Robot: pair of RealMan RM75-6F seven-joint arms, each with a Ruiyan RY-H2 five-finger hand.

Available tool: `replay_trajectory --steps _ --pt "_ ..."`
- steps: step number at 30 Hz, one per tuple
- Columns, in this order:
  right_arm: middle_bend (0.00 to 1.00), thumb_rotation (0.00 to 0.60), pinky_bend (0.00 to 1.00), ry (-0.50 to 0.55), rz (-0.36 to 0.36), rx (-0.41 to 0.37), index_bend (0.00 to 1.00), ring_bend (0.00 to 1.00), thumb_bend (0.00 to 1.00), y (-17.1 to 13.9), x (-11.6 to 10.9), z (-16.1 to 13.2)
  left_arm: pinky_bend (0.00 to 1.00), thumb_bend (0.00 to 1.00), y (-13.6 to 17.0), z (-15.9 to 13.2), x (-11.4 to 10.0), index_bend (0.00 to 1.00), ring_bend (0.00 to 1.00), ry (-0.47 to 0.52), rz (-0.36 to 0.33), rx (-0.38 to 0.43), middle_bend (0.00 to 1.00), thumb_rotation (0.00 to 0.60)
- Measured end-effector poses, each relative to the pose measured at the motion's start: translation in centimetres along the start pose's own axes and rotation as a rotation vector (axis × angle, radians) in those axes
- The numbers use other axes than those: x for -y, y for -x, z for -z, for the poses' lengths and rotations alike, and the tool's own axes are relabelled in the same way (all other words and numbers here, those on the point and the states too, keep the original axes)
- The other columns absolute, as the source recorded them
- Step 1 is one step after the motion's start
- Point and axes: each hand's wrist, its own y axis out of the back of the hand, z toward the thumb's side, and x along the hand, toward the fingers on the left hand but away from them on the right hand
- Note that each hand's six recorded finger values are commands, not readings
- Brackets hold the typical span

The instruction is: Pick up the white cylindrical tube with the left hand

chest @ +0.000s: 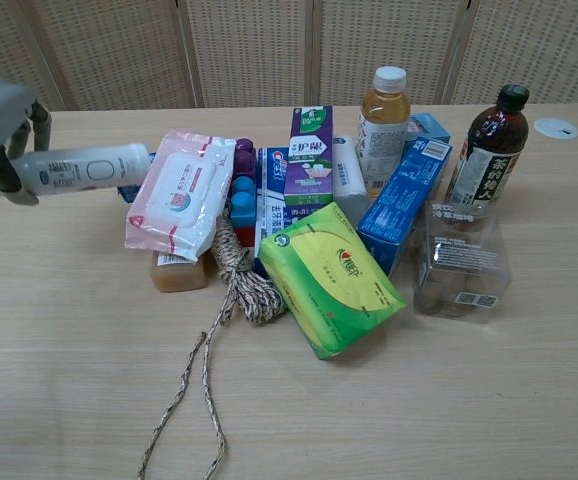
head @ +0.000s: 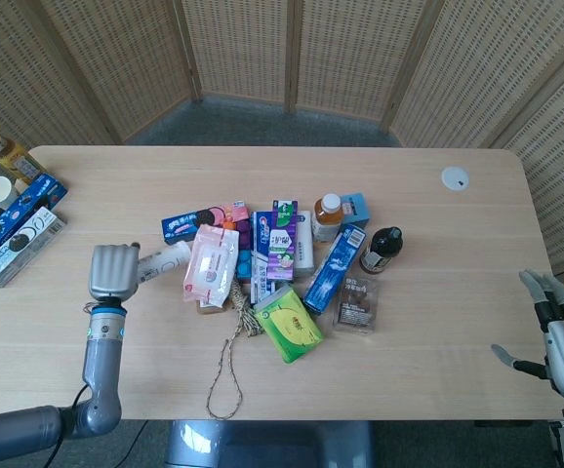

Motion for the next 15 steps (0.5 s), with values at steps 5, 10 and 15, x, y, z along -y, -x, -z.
replay_trajectory --steps 5,10,15 --pt "0.00 0.600 0.00 -0.001 -0.004 -0.005 0.00 0.00 0.00 -0.1 0.1 -0.2 0.88 0.05 1.0 1.2 -4.4 0.82 0.72 0.032 -0.070 0.004 0.69 0.600" --pt "0.00 0.600 0.00 -0.002 -0.005 -0.007 0.00 0.00 0.00 -0.1 0.2 -0.3 0.88 0.05 2.0 2.6 -8.6 0.82 0.72 0.053 -0.144 -0.006 0.69 0.600" --pt "0.00 0.600 0.00 -0.005 -0.005 -0.011 0.00 0.00 0.00 -0.2 0.2 -0.4 0.88 0.05 2.7 4.1 -11.6 0.82 0.72 0.057 -0.200 -0.030 0.69 0.600"
